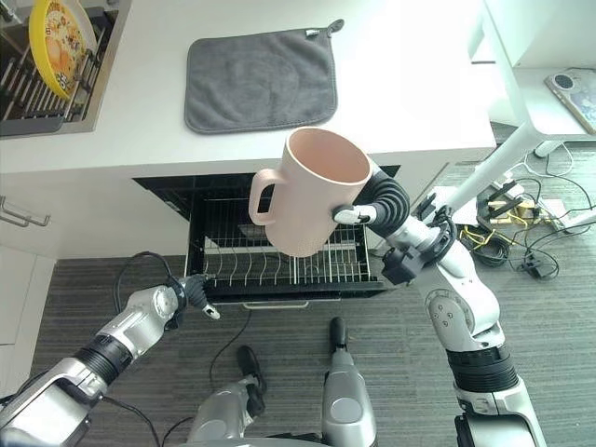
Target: Place the dishes in the dishwasher.
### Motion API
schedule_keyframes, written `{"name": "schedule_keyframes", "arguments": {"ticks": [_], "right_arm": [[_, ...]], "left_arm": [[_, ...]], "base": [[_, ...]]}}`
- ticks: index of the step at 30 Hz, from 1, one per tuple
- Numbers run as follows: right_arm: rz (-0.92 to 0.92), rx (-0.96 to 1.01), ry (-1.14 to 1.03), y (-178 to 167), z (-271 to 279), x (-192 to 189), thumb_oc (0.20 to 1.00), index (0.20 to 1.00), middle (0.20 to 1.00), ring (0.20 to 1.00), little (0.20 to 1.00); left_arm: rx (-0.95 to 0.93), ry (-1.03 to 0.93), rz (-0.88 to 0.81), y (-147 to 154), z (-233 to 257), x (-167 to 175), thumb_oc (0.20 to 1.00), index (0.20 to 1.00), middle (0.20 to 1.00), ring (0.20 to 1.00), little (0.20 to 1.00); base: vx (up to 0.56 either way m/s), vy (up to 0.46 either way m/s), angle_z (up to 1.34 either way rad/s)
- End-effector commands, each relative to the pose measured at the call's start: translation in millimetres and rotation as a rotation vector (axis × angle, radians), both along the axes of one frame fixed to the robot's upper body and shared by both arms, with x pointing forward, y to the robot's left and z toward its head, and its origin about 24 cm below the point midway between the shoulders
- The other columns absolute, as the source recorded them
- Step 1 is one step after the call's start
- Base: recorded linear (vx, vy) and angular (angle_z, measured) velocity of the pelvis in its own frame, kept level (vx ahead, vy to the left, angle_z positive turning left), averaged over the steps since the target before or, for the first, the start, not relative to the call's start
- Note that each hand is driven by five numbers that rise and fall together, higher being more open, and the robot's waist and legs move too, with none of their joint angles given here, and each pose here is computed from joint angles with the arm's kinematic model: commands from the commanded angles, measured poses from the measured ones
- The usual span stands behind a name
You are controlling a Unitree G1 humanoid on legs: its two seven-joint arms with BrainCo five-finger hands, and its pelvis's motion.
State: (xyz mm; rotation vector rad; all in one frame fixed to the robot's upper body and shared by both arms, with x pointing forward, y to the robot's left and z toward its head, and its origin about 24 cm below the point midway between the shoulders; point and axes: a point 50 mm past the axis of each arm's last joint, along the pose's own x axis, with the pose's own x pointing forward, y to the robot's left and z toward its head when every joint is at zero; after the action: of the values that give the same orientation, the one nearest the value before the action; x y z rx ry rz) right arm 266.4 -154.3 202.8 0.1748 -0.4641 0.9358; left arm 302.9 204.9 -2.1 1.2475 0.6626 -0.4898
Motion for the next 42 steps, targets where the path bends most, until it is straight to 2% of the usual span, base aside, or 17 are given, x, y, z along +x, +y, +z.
{"name": "schedule_keyframes", "arguments": {"ticks": [1, 8, 13, 25, 33, 42], "right_arm": [[0.058, 0.047, -0.121, 8, 23, -8, 0.200, 0.200, 0.200, 0.200, 0.200], [-0.104, -0.073, -0.083, -5, 11, 4, 0.200, 0.200, 0.200, 0.200, 0.200], [-0.336, -0.184, 0.013, -41, -15, 21, 0.200, 0.200, 0.200, 0.200, 0.200], [-0.601, -0.311, 0.123, -81, -38, 28, 0.200, 0.200, 0.200, 0.200, 0.200], [-0.687, -0.397, 0.215, -83, -57, 41, 0.200, 0.200, 0.200, 0.200, 0.200], [-0.816, -0.406, 0.376, -106, -76, 65, 0.200, 0.200, 0.200, 0.200, 0.200]], "left_arm": [[0.037, 0.200, 0.070, 16, -30, -25, 1.000, 1.000, 1.000, 1.000, 1.000], [0.027, 0.484, 0.010, 11, -45, -49, 1.000, 1.000, 1.000, 1.000, 1.000], [0.009, 0.626, -0.111, 14, -39, -78, 1.000, 1.000, 1.000, 1.000, 1.000], [-0.086, 0.564, -0.226, 10, -20, -99, 1.000, 1.000, 1.000, 1.000, 1.000], [-0.107, 0.456, -0.280, 3, 0, -90, 1.000, 1.000, 1.000, 1.000, 1.000], [-0.141, 0.401, -0.350, -7, 18, -78, 1.000, 1.000, 1.000, 1.000, 1.000]], "base": [[0.06, 0.011, -0.03], [0.02, -0.006, -0.02], [0.02, -0.008, -0.03], [0.02, -0.015, 0.05], [0.02, -0.022, 0.09], [0.01, -0.037, 0.08]]}}
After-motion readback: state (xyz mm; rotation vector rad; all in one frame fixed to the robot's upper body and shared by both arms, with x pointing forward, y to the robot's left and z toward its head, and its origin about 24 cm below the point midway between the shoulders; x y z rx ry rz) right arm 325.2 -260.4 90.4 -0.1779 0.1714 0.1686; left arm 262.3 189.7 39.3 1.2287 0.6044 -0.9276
